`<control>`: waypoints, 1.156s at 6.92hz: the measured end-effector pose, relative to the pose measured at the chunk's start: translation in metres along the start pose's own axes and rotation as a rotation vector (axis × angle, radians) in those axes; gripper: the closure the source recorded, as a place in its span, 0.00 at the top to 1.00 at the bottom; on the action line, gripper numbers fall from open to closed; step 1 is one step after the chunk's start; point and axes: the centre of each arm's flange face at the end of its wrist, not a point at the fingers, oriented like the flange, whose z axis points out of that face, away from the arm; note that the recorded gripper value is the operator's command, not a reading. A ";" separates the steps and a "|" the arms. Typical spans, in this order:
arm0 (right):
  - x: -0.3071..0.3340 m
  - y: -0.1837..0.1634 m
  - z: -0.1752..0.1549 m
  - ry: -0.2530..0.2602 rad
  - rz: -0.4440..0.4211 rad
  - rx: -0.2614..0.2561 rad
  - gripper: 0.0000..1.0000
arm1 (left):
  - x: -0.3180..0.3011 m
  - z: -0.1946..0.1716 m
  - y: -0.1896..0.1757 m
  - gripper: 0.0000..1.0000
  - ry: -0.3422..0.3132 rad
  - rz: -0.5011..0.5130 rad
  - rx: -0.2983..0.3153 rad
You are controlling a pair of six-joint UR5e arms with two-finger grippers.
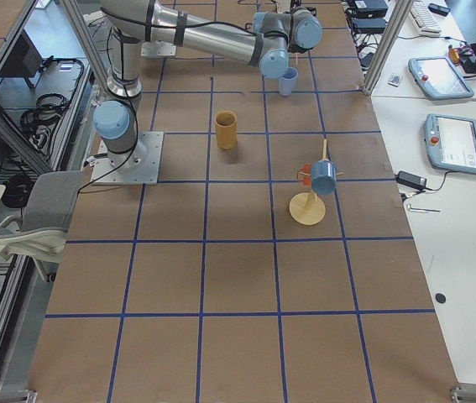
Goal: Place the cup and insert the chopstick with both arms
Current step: 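Move the chopstick over the blue cup and lower it inside with the right gripper, then open the right gripper to release the chopstick into the blue cup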
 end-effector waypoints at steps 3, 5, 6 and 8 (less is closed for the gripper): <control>-0.001 -0.029 0.012 0.018 0.063 -0.018 0.00 | -0.002 -0.002 0.001 1.00 0.000 0.000 0.000; 0.005 -0.040 0.018 0.030 0.102 -0.021 0.12 | -0.002 -0.002 0.002 1.00 0.000 -0.001 0.000; 0.008 -0.043 0.021 0.035 0.117 -0.021 0.86 | -0.003 -0.002 0.001 1.00 0.000 -0.001 0.001; 0.010 -0.042 0.025 0.040 0.113 -0.018 1.00 | -0.003 -0.003 0.001 1.00 0.000 -0.002 0.005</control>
